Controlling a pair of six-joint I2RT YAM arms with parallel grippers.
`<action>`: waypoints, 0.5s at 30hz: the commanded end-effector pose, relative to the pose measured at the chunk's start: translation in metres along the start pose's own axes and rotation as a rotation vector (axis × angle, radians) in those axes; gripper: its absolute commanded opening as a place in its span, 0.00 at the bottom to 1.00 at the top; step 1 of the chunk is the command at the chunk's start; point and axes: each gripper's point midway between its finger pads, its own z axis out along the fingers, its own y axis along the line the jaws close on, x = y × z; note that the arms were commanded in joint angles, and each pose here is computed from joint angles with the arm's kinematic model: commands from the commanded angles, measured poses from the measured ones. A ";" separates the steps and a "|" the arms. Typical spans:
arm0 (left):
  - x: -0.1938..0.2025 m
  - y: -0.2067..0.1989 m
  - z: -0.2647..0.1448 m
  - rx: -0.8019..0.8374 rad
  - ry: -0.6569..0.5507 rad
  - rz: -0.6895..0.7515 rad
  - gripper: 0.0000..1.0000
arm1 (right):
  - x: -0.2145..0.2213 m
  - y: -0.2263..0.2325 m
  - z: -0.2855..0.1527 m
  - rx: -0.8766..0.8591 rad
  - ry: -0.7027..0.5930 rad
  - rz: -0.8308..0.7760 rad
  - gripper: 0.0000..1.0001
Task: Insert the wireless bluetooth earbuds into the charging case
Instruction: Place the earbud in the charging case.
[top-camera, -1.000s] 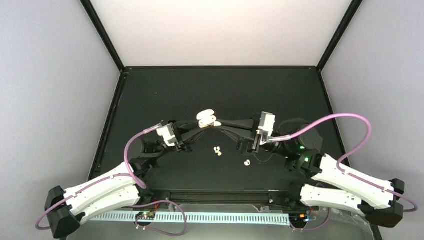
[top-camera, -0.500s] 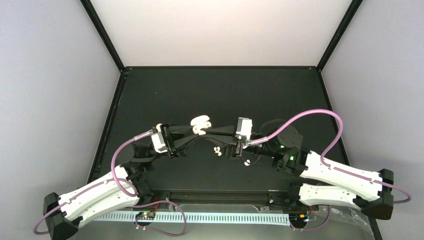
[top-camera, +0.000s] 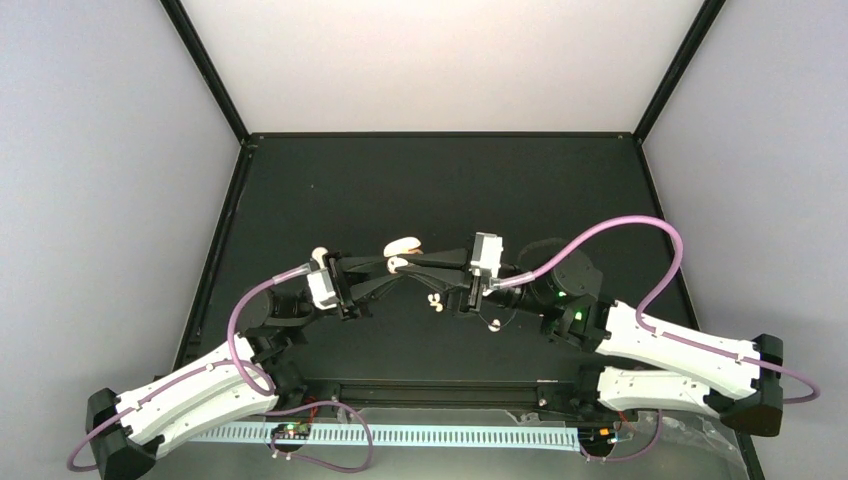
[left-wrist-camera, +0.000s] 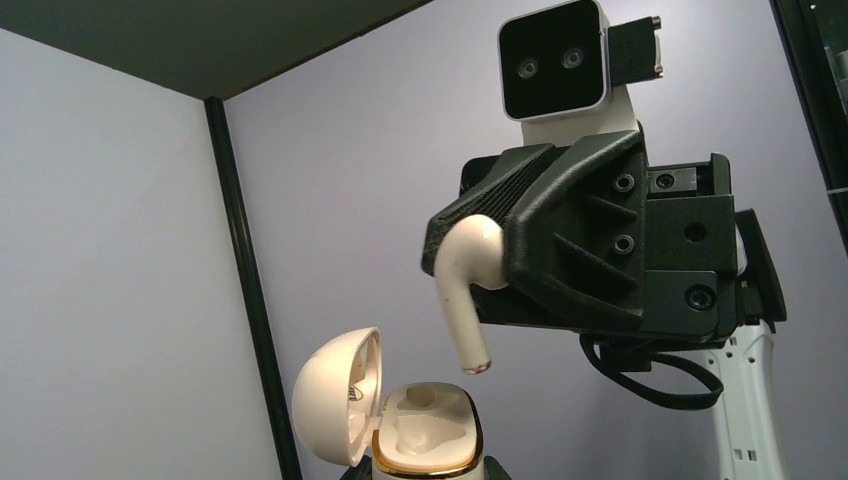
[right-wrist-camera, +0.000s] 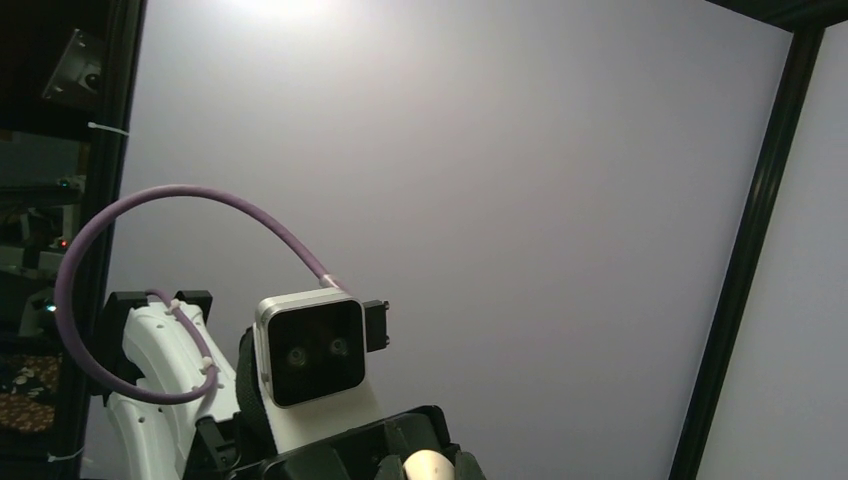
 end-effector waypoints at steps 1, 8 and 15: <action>-0.010 0.000 0.003 0.004 -0.021 -0.011 0.01 | -0.020 -0.009 0.004 0.052 -0.064 -0.024 0.01; -0.010 0.007 0.002 -0.037 -0.021 -0.036 0.02 | -0.014 -0.018 0.009 0.095 -0.054 -0.030 0.01; -0.012 0.009 0.003 -0.051 -0.022 -0.061 0.02 | -0.007 -0.022 0.009 0.122 -0.036 -0.033 0.01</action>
